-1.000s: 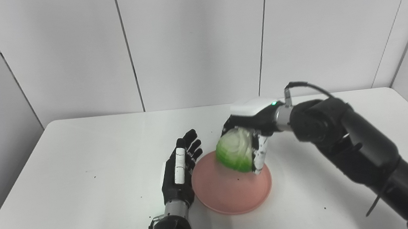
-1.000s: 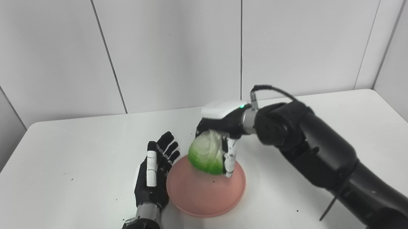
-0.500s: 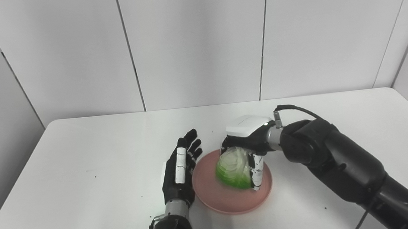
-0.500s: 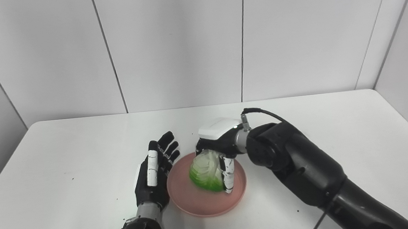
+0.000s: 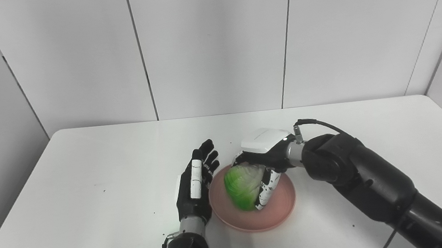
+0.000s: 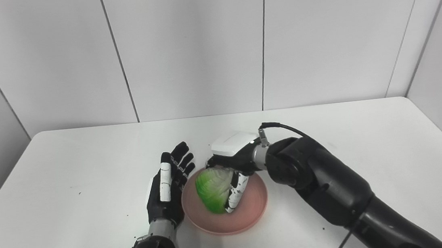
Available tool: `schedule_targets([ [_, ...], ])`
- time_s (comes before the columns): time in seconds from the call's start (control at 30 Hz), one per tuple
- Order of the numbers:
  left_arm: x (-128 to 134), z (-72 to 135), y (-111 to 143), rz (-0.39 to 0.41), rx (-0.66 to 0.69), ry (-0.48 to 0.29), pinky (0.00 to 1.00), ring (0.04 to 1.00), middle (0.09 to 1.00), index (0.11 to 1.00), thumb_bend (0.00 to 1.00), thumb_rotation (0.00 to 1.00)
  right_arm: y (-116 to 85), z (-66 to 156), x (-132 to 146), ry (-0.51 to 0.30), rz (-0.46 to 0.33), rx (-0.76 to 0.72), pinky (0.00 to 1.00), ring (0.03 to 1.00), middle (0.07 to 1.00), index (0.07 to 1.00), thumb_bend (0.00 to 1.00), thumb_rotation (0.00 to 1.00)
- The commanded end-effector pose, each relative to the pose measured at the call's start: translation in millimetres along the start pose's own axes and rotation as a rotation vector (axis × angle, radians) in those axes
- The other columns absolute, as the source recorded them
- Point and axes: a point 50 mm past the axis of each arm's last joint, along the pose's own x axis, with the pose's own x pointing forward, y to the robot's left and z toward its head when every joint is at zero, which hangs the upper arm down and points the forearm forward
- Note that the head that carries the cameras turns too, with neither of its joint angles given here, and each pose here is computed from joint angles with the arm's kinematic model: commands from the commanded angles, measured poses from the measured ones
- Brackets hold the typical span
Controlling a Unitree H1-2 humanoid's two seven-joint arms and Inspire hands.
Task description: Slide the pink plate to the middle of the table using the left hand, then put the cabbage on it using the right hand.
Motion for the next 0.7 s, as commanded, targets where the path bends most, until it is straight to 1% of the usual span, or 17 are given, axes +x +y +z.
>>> schedule_targets([
  [0.0, -3.7, -9.5, -11.8, 0.002, -0.033, 0.043, 0.93, 0.889, 0.893, 0.757, 0.93, 0.80, -33.5, -1.7, -12.3, -0.015, -0.062, -0.064, 0.86, 0.942, 0.928, 0.807, 1.00, 0.43],
  [0.03, -3.8, -9.5, -11.5, 0.003, -0.031, 0.043, 0.94, 0.889, 0.891, 0.756, 0.93, 0.80, -35.0, -3.1, -14.3, -0.016, -0.061, -0.070, 0.93, 0.973, 0.942, 0.813, 1.00, 0.44],
  [0.07, -3.9, -9.7, -11.0, 0.005, -0.030, 0.043, 0.94, 0.890, 0.889, 0.756, 0.93, 0.80, -37.6, -4.9, -16.9, -0.018, -0.063, -0.075, 0.97, 0.987, 0.950, 0.817, 1.00, 0.46],
  [0.13, -4.2, -9.8, -10.0, 0.008, -0.028, 0.043, 0.95, 0.893, 0.886, 0.753, 0.93, 0.80, -44.8, -9.2, -25.4, -0.021, -0.084, -0.066, 0.99, 0.996, 0.962, 0.825, 1.00, 0.47],
  [0.2, -4.5, -9.5, -8.9, 0.010, -0.023, 0.041, 0.92, 0.888, 0.883, 0.751, 0.92, 0.81, -53.3, -13.2, -37.0, -0.024, -0.116, -0.037, 1.00, 0.996, 0.960, 0.824, 1.00, 0.44],
  [0.27, -4.4, -8.3, -7.3, 0.013, -0.019, 0.039, 0.91, 0.885, 0.880, 0.752, 0.91, 0.81, -61.6, -17.0, -50.1, -0.026, -0.145, -0.022, 1.00, 0.999, 0.963, 0.826, 1.00, 0.43],
  [0.33, -3.9, -7.1, -5.4, 0.015, -0.017, 0.037, 0.88, 0.882, 0.876, 0.755, 0.91, 0.81, -67.0, -19.4, -59.3, -0.021, -0.163, -0.022, 1.00, 1.000, 0.978, 0.840, 1.00, 0.45],
  [0.43, -3.0, -3.4, -0.9, 0.016, -0.013, 0.031, 0.89, 0.879, 0.880, 0.743, 0.93, 0.81, -73.4, -24.2, -80.7, -0.007, -0.206, -0.022, 1.00, 0.993, 0.970, 0.841, 1.00, 0.45],
  [0.5, -2.4, -0.7, 1.7, 0.018, -0.004, 0.024, 0.89, 0.878, 0.881, 0.737, 0.93, 0.81, -74.7, -27.5, -90.5, -0.011, -0.231, 0.005, 1.00, 0.990, 0.964, 0.839, 1.00, 0.45],
  [0.6, -1.7, 3.8, 5.5, 0.020, -0.001, 0.016, 0.89, 0.884, 0.883, 0.736, 0.93, 0.81, -69.9, -35.8, -100.5, -0.044, -0.290, 0.094, 0.99, 0.978, 0.955, 0.836, 1.00, 0.47],
  [0.63, -1.7, 5.6, 6.5, 0.022, -0.005, 0.013, 0.89, 0.887, 0.885, 0.737, 0.93, 0.81, -65.8, -39.6, -103.1, -0.066, -0.323, 0.150, 0.96, 0.968, 0.949, 0.835, 1.00, 0.48],
  [0.67, -1.7, 7.2, 7.5, 0.023, -0.009, 0.010, 0.88, 0.889, 0.887, 0.737, 0.93, 0.81, -62.0, -42.6, -104.6, -0.088, -0.352, 0.197, 0.88, 0.953, 0.937, 0.831, 1.00, 0.49],
])
